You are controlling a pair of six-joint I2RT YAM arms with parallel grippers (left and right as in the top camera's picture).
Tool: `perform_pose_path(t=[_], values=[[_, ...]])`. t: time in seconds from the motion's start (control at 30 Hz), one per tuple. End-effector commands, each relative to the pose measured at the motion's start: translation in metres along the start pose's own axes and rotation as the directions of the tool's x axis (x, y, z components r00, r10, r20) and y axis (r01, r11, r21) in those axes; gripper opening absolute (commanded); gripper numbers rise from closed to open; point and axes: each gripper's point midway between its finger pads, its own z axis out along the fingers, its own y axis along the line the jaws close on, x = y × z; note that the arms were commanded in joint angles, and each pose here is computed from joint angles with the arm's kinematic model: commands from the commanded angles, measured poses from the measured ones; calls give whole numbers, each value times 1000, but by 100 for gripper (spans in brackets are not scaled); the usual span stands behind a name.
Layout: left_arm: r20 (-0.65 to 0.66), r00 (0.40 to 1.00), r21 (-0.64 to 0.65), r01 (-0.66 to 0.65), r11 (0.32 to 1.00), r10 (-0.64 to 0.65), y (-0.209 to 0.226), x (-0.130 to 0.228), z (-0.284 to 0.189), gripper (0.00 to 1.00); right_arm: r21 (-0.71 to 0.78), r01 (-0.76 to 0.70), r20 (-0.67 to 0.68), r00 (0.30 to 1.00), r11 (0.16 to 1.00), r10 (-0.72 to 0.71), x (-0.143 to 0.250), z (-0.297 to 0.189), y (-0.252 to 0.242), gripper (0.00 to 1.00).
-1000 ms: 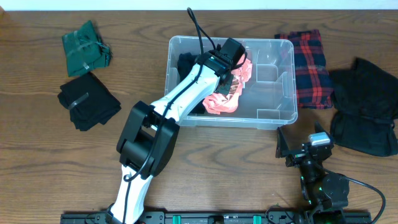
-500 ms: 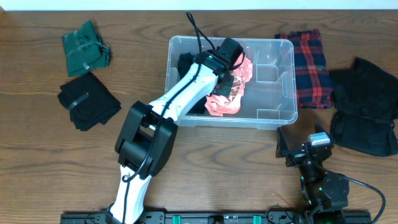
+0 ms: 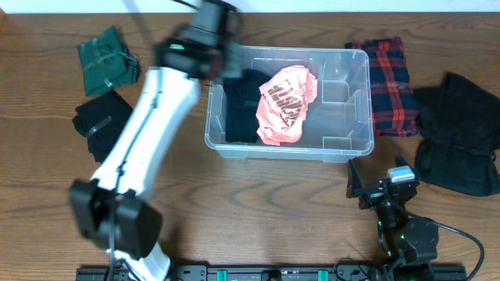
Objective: Pack container
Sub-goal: 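Move the left gripper to the other black folded garment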
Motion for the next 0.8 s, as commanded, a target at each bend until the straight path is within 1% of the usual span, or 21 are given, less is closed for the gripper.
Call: perform_pose_path(t=[0.0, 0.1, 0.13, 0.2, 0.27, 0.33, 0.37, 0.47, 0.57, 0.77], values=[[54, 994, -58, 97, 994, -94, 50, -19, -26, 23, -8, 16, 0, 1000, 1000, -16, 0, 0, 2, 99], [33, 985, -130, 174, 976, -171, 97, -14, -31, 24, -8, 16, 0, 1000, 1000, -16, 0, 0, 2, 99], [22, 980, -166, 197, 966, -196, 114, -10, -31, 28, -8, 16, 0, 1000, 1000, -16, 0, 0, 2, 99], [4, 970, -259, 234, 937, -241, 148, 0, -33, 44, -8, 16, 0, 1000, 1000, -16, 0, 0, 2, 99], [-13, 957, -350, 268, 897, -291, 182, 13, -34, 64, -8, 16, 0, 1000, 1000, -16, 0, 0, 2, 99], [-8, 929, -435, 330, 838, -370, 212, 28, -35, 77, -8, 16, 0, 1000, 1000, -16, 0, 0, 2, 99], [-5, 913, -456, 360, 814, -407, 223, 34, -34, 82, -8, 16, 0, 1000, 1000, -16, 0, 0, 2, 99], [12, 860, -495, 448, 744, -510, 252, 56, -25, 83, -8, 16, 0, 1000, 1000, -16, 0, 0, 2, 99], [21, 823, -519, 494, 698, -568, 269, 76, -14, 84, -8, 16, 0, 1000, 1000, -16, 0, 0, 2, 99], [30, 813, -525, 509, 683, -582, 280, 100, 13, 84, -8, 16, 0, 1000, 1000, -16, 0, 0, 2, 99]])
